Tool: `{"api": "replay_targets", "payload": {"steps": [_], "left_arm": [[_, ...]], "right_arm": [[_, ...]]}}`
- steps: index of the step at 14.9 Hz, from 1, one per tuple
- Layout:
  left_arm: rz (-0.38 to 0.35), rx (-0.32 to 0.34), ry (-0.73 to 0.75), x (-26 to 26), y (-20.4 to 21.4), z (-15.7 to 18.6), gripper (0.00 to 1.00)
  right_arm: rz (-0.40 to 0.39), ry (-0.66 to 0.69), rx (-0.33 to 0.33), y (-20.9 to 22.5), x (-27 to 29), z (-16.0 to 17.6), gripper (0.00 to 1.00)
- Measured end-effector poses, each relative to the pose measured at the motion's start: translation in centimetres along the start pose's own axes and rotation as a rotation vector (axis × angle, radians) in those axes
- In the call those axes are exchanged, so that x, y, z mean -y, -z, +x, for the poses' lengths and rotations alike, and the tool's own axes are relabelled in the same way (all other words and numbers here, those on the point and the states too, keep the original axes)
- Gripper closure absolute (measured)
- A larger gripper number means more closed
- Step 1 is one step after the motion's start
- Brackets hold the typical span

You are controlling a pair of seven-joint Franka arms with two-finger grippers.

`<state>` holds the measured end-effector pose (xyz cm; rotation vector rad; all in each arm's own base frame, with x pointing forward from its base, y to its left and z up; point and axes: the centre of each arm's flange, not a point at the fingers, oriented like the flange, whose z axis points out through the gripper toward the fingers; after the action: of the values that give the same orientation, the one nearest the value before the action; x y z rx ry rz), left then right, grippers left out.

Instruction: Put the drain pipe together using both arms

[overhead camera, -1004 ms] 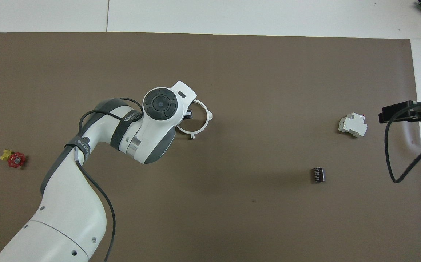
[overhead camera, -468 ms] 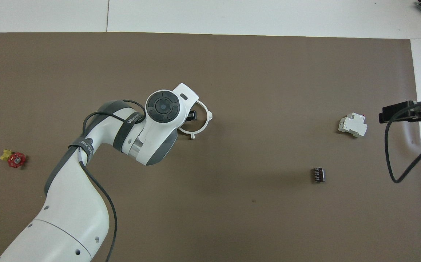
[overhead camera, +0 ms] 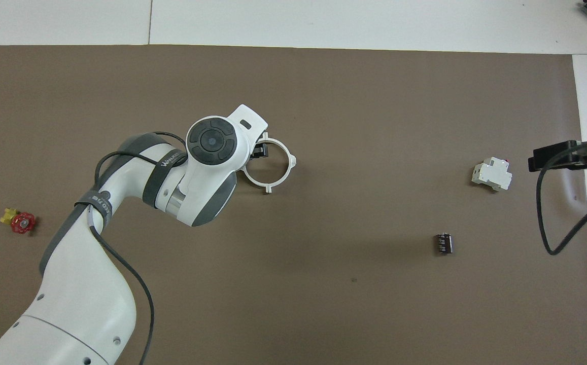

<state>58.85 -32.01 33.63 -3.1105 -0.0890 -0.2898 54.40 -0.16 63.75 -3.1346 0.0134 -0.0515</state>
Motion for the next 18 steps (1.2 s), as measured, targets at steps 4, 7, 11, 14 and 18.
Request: {"api": "replay_targets", "payload": {"steps": [4,7,11,14,18], "left_arm": [[0.003,-0.024,0.000,5.5,3.4,1.8,0.00],[0.024,-0.013,-0.009,9.8,6.3,2.1,0.00],[0.033,0.038,-0.098,15.9,9.8,2.9,0.00],[0.016,0.077,-0.165,21.2,12.1,3.4,0.00],[0.003,0.097,-0.216,27.3,15.6,3.3,0.00]], "right_arm": [[0.000,0.000,0.000,0.0,0.0,0.0,0.00],[0.000,0.000,0.000,0.0,0.0,0.0,0.00],[0.000,0.000,0.000,0.0,0.0,0.0,0.00],[0.000,0.000,0.000,0.0,0.0,0.0,0.00],[0.000,0.000,0.000,0.0,0.0,0.0,0.00]]}}
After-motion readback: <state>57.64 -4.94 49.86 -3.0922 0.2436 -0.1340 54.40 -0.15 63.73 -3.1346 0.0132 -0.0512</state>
